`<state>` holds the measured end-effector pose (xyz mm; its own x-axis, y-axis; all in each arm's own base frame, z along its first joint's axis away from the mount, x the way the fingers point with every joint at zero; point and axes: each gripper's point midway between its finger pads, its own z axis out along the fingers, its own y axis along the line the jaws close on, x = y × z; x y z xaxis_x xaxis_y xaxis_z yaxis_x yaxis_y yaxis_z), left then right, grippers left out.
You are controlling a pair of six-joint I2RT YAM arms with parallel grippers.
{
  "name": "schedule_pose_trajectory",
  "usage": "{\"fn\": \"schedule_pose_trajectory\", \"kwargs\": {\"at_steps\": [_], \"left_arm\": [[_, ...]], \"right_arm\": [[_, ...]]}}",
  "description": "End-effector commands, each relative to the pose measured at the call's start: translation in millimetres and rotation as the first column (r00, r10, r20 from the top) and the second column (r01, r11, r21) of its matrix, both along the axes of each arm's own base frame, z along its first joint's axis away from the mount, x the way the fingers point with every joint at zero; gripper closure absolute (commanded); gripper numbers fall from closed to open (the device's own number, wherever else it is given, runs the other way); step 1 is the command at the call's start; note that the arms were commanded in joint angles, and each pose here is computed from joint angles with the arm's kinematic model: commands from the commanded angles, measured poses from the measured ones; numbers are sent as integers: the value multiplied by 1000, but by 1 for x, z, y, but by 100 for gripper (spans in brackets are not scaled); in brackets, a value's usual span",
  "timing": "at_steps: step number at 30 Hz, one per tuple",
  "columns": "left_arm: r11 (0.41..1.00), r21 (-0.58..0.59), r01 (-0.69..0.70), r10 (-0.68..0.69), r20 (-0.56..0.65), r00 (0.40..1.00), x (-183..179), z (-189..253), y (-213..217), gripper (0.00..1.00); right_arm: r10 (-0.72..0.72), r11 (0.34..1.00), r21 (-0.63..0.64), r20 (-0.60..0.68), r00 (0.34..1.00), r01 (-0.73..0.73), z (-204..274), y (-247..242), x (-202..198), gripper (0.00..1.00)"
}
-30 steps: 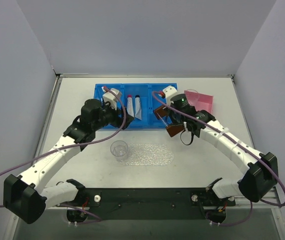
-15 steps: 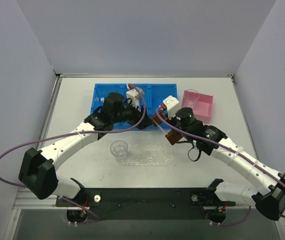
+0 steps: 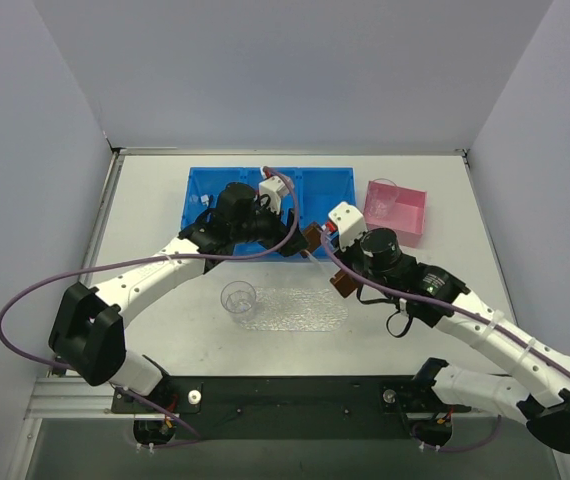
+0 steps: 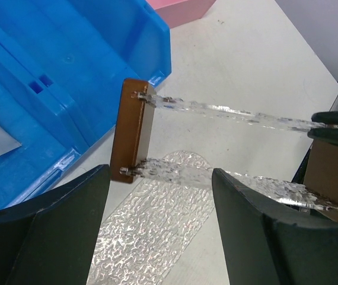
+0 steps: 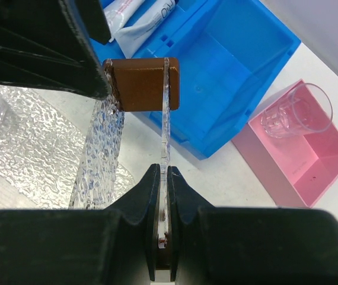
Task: Prepare toiletry sets of a toothbrush and toothpaste on the tray
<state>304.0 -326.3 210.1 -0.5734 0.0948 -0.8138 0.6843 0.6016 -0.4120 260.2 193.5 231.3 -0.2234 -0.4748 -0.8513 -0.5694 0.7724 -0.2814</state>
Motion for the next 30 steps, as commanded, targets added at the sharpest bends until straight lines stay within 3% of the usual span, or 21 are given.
{"fn": "schedule_pose_trajectory", "kwargs": {"at_steps": [1,16,21,28,30], "left_arm": [[999,-44,31,-28,73,997,6,21,-10,20],[999,-7,42,-42,54,998,9,0,-12,20],[994,-25,104,-103,27,994,-1,-5,-18,20],[990,-15,140,-140,-6,990,-10,-16,-18,39],[986,-24,165,-165,-18,986,-14,-17,-20,50]], "right_arm": [[26,998,57,83,996,-31,26,8,-4,100],[86,995,37,120,989,-91,38,18,-28,100],[97,994,34,134,986,-102,42,21,-31,100],[96,995,27,152,984,-101,47,21,-32,100],[97,995,25,153,983,-102,46,21,-32,100]]}}
